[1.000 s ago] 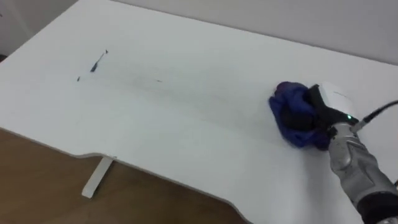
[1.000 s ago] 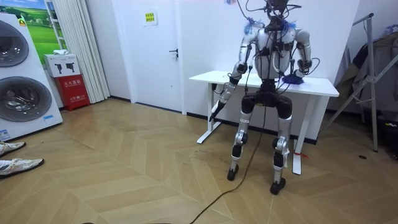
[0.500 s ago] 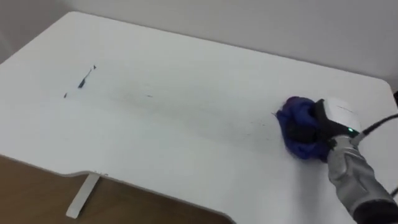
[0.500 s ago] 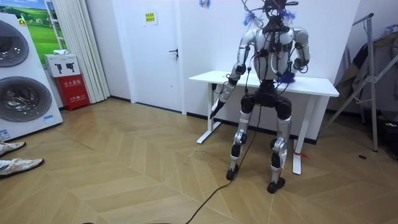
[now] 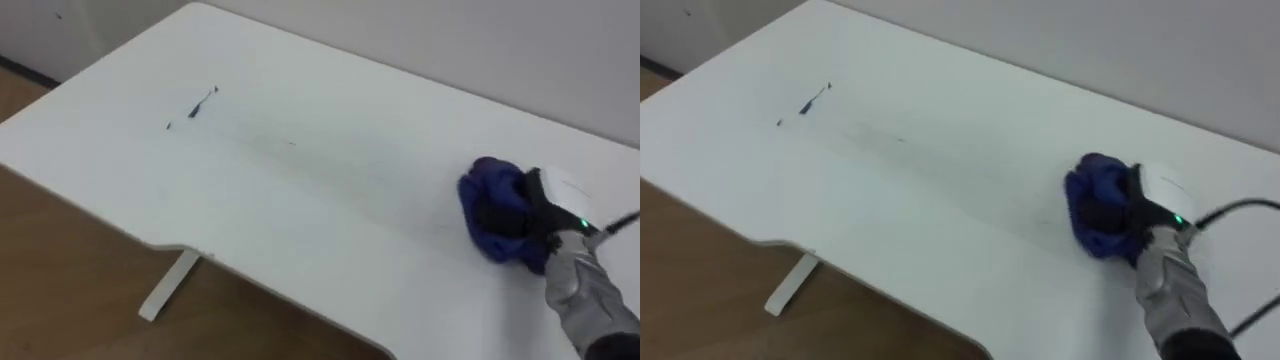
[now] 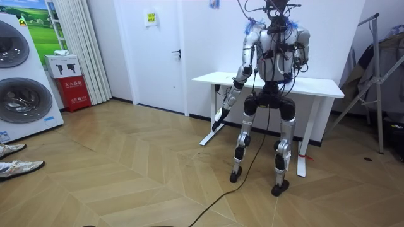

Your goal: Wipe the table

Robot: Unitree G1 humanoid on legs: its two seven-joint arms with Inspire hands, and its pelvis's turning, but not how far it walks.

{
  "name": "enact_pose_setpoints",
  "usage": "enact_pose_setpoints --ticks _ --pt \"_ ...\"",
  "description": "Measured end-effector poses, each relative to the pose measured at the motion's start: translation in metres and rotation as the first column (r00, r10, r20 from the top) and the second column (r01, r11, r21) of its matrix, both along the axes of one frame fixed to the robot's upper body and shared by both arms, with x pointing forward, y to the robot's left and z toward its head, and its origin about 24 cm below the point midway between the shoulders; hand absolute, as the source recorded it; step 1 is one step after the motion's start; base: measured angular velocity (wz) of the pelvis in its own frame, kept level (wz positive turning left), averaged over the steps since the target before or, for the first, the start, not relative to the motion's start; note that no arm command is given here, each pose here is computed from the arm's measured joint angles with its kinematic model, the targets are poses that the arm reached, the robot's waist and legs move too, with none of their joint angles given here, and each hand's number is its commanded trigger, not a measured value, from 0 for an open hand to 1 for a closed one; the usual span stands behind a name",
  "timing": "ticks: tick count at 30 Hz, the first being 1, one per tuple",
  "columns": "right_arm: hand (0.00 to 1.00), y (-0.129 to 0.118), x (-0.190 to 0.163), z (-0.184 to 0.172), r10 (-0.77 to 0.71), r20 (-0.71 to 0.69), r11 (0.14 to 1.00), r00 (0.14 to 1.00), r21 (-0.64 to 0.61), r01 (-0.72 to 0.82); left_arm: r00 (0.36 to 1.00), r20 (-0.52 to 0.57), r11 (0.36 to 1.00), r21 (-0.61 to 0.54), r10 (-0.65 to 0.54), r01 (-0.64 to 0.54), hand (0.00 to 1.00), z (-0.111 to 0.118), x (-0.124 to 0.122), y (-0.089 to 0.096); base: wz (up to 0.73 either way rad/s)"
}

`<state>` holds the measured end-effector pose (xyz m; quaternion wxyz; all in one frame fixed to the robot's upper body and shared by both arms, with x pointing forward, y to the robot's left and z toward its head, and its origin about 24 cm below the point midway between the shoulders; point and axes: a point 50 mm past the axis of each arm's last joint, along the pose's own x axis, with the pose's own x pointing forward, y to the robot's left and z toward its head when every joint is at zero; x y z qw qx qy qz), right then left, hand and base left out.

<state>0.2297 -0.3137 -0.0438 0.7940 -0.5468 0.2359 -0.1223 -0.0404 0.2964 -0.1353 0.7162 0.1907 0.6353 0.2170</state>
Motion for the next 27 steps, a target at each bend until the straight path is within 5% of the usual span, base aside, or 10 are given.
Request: enact_pose_setpoints --ticks 9,17,20,27 --pt "1.00 -0.005 0.000 -0.004 -0.066 -0.072 0.998 0.995 -0.007 0.066 0.989 0.122 0.996 -0.015 -0.083 0.085 0.00 -0.002 0.039 -0.010 -0.15" --pt "1.00 0.064 0.073 0.034 0.239 -0.025 0.971 0.971 -0.026 -0.240 0.996 0.050 0.992 -0.096 -0.079 0.084 0.00 -0.007 0.028 -0.017 -0.07" --pt "1.00 0.070 0.083 0.042 0.279 -0.004 0.960 0.960 -0.037 -0.279 0.997 0.024 0.992 -0.100 -0.070 0.072 0.00 -0.007 0.019 -0.017 0.40" --pt "1.00 0.046 0.036 0.005 0.195 -0.018 0.980 0.981 0.033 -0.195 0.999 -0.006 0.994 -0.098 -0.054 0.053 0.00 -0.005 0.003 -0.016 0.23"
